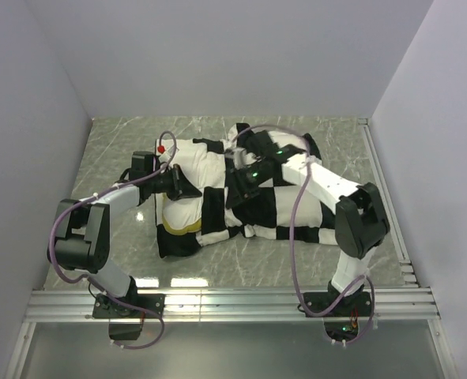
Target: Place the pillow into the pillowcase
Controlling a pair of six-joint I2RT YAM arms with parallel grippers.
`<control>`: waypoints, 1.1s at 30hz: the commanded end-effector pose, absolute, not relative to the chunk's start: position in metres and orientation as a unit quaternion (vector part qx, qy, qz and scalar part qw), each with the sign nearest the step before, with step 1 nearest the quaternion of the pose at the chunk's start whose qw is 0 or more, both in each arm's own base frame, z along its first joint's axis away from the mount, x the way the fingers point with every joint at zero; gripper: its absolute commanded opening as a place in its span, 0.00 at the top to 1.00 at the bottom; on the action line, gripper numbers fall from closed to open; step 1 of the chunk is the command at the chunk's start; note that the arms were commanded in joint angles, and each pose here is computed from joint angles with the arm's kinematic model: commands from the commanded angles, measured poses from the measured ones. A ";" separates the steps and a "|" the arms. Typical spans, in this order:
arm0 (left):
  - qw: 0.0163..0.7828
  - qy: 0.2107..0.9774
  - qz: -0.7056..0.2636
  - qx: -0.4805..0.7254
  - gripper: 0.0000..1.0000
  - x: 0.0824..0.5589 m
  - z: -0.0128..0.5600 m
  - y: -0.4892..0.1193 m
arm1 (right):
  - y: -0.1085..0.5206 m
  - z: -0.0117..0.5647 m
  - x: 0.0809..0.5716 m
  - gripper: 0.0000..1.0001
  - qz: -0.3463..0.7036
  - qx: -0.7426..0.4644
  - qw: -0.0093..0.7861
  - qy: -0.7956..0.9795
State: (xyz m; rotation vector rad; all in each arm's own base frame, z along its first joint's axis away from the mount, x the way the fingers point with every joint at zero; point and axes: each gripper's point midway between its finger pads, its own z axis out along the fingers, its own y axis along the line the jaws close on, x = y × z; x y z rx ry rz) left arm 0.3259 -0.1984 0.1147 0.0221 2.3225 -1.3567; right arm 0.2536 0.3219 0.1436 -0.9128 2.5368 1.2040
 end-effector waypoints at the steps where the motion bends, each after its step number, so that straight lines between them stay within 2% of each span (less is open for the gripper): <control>1: 0.248 0.832 -0.493 0.063 1.00 0.327 0.129 -0.200 | 0.262 0.189 0.308 0.44 0.365 -0.257 0.206 0.871; 6: 0.220 0.859 -0.452 0.098 1.00 0.311 0.100 -0.190 | 0.222 0.202 0.358 0.44 0.290 -0.200 0.269 0.896; 11: 0.207 0.861 -0.450 0.113 1.00 0.305 0.094 -0.195 | 0.251 0.154 0.335 0.51 0.326 -0.194 0.158 0.912; 14: 0.206 0.860 -0.444 0.143 1.00 0.302 0.095 -0.204 | 0.283 0.139 0.301 0.56 0.400 -0.201 0.080 0.891; 19: 0.197 0.853 -0.454 0.163 1.00 0.297 0.096 -0.220 | 0.331 0.114 0.237 0.57 0.446 -0.243 -0.034 0.861; 22: 0.187 0.844 -0.468 0.183 1.00 0.291 0.097 -0.231 | 0.358 0.144 0.215 0.66 0.520 -0.256 -0.080 0.811; 24: 0.186 0.836 -0.477 0.198 1.00 0.287 0.099 -0.234 | 0.373 0.182 0.217 0.71 0.577 -0.257 -0.078 0.772; 27: 0.181 0.828 -0.480 0.229 1.00 0.274 0.103 -0.231 | 0.376 0.236 0.227 0.73 0.618 -0.263 -0.012 0.741; 28: 0.185 0.824 -0.478 0.240 1.00 0.271 0.107 -0.229 | 0.375 0.273 0.231 0.73 0.642 -0.295 0.061 0.705; 30: 0.176 0.821 -0.465 0.280 1.00 0.256 0.102 -0.220 | 0.360 0.286 0.235 0.71 0.657 -0.264 0.062 0.704; 31: 0.169 0.823 -0.457 0.293 1.00 0.250 0.100 -0.215 | 0.353 0.295 0.241 0.70 0.655 -0.268 0.087 0.701; 32: 0.176 0.823 -0.442 0.309 0.97 0.251 0.103 -0.207 | 0.343 0.300 0.250 0.64 0.636 -0.250 0.092 0.724; 33: 0.166 0.820 -0.430 0.339 0.89 0.240 0.100 -0.197 | 0.323 0.286 0.297 0.57 0.570 -0.243 0.195 0.760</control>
